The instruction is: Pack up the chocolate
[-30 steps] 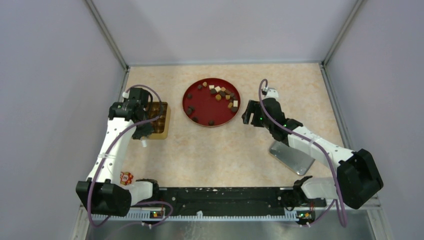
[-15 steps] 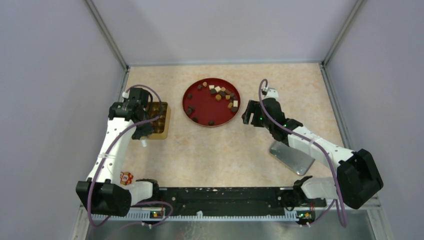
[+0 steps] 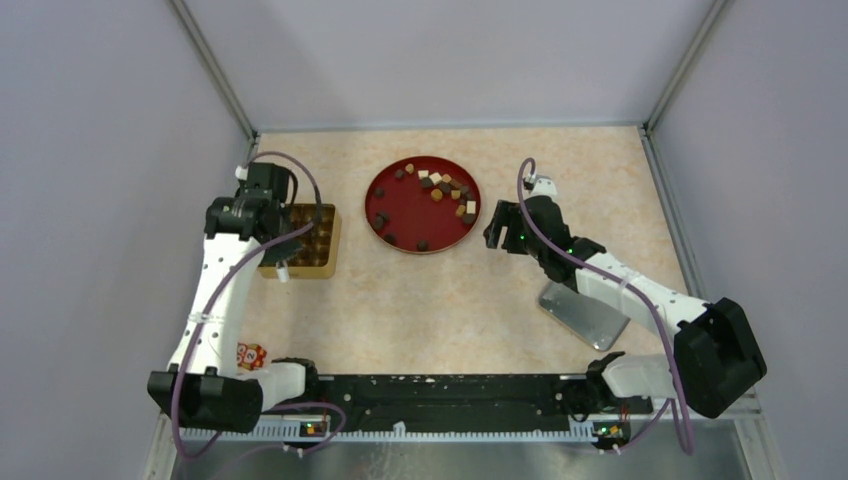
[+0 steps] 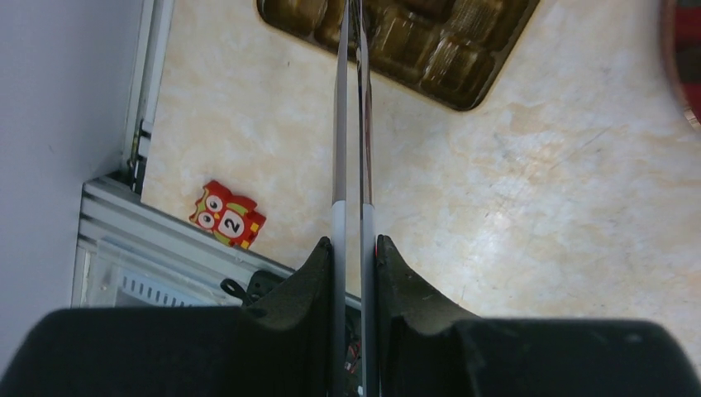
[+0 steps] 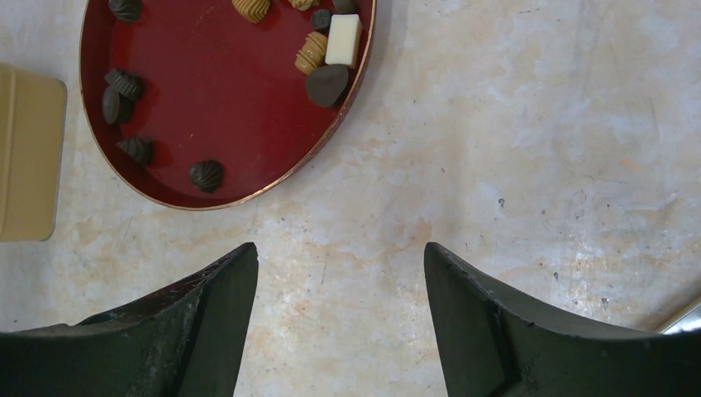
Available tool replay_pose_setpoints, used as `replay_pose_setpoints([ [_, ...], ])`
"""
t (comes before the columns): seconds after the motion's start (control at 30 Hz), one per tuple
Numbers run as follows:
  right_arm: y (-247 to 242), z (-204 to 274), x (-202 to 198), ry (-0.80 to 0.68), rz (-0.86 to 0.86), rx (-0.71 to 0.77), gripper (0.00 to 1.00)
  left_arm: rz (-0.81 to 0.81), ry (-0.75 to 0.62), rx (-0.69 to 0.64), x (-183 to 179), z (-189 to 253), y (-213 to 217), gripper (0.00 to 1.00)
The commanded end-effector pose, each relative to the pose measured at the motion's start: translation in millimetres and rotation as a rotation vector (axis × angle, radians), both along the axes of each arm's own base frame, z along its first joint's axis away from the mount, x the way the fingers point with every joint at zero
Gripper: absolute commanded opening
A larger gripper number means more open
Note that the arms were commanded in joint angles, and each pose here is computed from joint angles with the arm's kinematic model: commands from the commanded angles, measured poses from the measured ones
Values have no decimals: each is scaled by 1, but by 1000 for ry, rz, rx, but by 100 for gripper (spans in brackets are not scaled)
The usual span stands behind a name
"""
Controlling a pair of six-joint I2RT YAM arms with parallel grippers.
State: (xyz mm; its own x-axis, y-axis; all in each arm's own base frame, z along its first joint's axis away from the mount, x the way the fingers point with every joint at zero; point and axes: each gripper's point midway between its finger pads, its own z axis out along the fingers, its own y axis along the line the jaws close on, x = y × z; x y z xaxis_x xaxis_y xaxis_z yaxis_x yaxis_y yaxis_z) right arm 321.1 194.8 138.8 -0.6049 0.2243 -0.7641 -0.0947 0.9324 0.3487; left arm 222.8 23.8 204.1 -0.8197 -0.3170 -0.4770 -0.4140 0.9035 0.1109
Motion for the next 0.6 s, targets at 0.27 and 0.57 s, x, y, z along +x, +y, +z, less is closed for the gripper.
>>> replay_pose_setpoints([
  [0.27,-4,11,6,-35,-19,2,72,-392,-374,-215,89,72,-96,11],
  [0.57,-20,20,0,-46,-66,-24,72,-675,-340,-238,126,36,-211,18],
])
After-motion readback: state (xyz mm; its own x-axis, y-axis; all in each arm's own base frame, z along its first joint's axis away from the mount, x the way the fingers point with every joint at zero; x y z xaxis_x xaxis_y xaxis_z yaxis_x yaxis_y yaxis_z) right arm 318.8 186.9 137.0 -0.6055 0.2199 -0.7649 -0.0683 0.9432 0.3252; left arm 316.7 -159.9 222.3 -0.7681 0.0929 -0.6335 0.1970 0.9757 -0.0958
